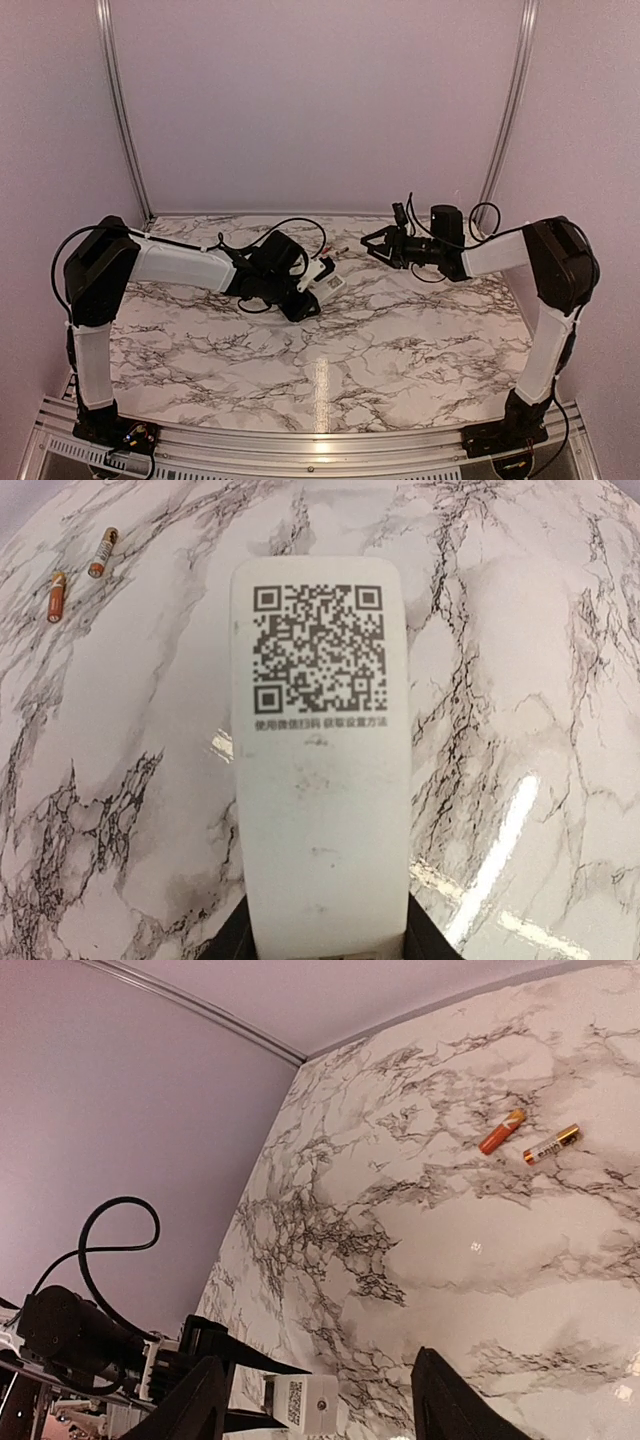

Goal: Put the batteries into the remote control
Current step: Pass from the right arm to the left, then place the remote control without batteries at the center of the board.

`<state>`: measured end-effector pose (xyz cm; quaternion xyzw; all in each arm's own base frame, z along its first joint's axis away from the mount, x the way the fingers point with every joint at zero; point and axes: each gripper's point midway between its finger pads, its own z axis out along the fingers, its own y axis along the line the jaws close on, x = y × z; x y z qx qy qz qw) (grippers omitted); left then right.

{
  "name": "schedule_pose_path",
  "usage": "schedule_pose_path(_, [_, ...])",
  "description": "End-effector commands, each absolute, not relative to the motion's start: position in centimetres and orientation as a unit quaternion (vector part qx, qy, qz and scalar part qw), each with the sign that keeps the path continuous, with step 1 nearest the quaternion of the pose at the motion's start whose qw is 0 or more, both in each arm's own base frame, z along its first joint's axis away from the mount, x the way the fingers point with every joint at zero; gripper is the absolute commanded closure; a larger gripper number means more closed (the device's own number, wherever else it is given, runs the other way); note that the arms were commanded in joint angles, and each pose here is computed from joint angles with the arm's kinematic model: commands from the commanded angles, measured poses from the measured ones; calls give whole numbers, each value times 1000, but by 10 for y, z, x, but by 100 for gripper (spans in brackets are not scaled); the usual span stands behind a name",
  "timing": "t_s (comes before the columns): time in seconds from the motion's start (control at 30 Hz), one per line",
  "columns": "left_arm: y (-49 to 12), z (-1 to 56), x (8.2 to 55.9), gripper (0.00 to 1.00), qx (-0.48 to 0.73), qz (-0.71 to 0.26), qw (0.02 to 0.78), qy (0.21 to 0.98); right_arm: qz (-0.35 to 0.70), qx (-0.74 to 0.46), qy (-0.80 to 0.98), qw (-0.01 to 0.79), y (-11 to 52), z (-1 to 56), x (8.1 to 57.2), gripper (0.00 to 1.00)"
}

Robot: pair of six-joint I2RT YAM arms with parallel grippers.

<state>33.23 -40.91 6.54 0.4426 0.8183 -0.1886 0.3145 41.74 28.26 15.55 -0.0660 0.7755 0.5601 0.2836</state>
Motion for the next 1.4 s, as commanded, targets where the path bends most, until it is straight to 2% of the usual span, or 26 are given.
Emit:
schedule_pose_path(0.0, [-402,61,300,83,454,-184,281,825,505,-86,797,320,271,156,446,38])
schedule_pose_path(0.6, [-371,17,230,79,491,-124,181,843,473,-73,809,341,275,123,539,40])
schedule_pose_path(0.7, [-367,20,226,72,491,-114,178,845,468,-72,812,341,276,117,548,40])
schedule_pose_path(0.93, [-366,43,227,35,489,-118,201,841,464,-63,814,344,280,104,568,41])
schedule_pose_path(1.2, [-369,61,231,21,475,-134,224,841,466,-57,815,339,285,84,587,44])
schedule_pose_path(1.23, [-368,65,233,16,469,-138,230,841,468,-58,814,340,286,84,589,44])
schedule_pose_path(1.37, [-363,92,249,11,423,-182,262,848,476,-56,812,333,290,74,597,45])
